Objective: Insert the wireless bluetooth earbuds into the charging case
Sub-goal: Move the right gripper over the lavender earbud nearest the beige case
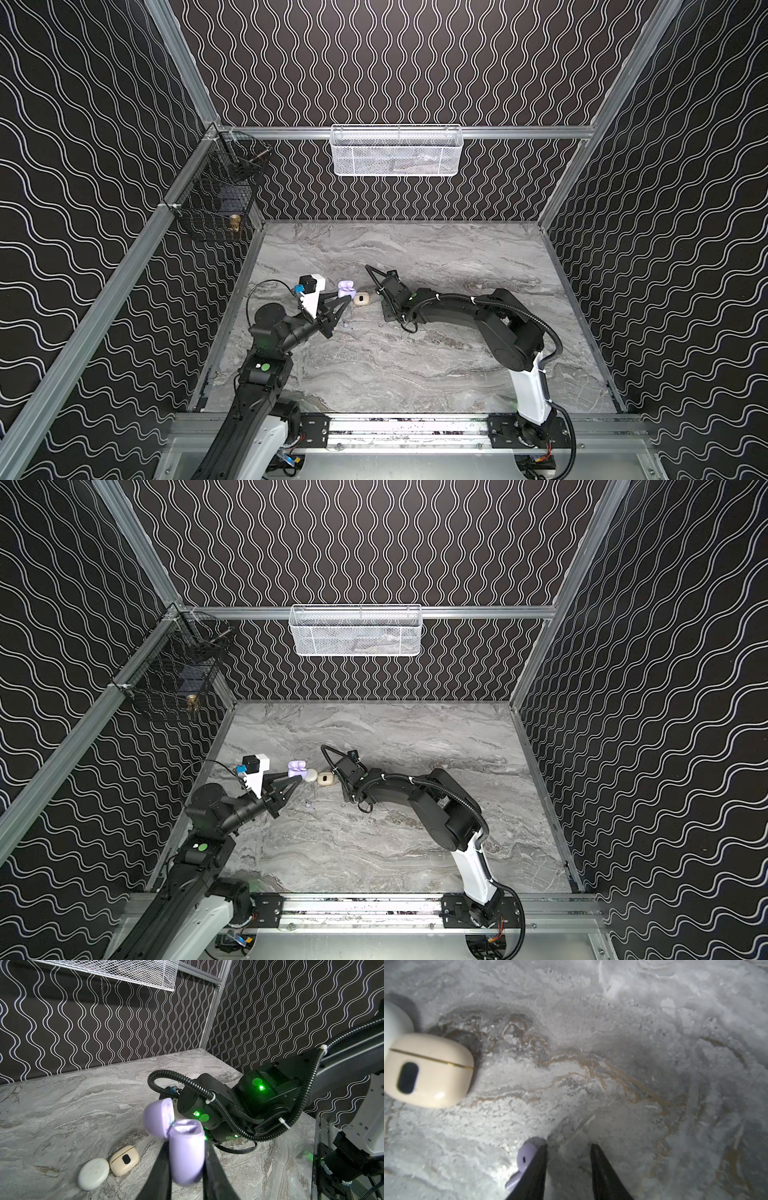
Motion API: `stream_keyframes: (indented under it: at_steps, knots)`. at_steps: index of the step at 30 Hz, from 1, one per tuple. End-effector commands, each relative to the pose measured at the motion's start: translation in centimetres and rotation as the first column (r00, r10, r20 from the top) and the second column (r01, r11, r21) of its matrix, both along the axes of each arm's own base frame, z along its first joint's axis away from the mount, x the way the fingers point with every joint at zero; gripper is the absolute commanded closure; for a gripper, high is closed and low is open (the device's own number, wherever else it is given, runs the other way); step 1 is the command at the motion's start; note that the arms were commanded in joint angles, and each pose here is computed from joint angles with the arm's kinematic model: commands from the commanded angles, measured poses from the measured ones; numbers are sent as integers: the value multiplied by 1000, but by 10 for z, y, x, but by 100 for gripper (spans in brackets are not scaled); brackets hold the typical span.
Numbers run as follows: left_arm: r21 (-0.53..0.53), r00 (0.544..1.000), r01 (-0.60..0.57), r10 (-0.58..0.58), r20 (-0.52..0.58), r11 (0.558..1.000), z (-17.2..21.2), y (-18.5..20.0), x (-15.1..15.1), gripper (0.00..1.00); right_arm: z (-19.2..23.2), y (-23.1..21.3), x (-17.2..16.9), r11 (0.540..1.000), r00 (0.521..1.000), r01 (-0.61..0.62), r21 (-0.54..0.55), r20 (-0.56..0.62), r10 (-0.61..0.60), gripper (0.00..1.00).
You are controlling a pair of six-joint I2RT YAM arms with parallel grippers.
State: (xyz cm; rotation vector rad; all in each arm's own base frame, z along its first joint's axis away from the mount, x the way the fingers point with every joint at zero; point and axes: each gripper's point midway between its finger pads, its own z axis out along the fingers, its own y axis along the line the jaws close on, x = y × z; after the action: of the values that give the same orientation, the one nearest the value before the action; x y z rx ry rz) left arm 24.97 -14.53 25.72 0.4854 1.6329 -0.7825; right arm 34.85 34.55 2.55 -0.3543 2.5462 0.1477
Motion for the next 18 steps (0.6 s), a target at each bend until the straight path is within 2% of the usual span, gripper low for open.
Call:
stream_keyframes:
  at_steps: [1,5,9,18]
  knots:
    - [5,999,13,-13,36,1000,8,-1,-3,100,23,-2,-6,999,1000,4,34,-4,-4,61]
    - [3,999,16,-17,51,1000,11,-1,-6,100,43,-2,-11,996,1000,14,92,6,-14,59]
    - [2,998,20,-20,57,1000,12,-1,-8,100,40,10,-15,993,1000,-1,117,-13,2,51]
    - [3,998,13,-14,59,1000,12,0,-9,100,2,22,-14,1000,997,19,-2,-76,-19,46]
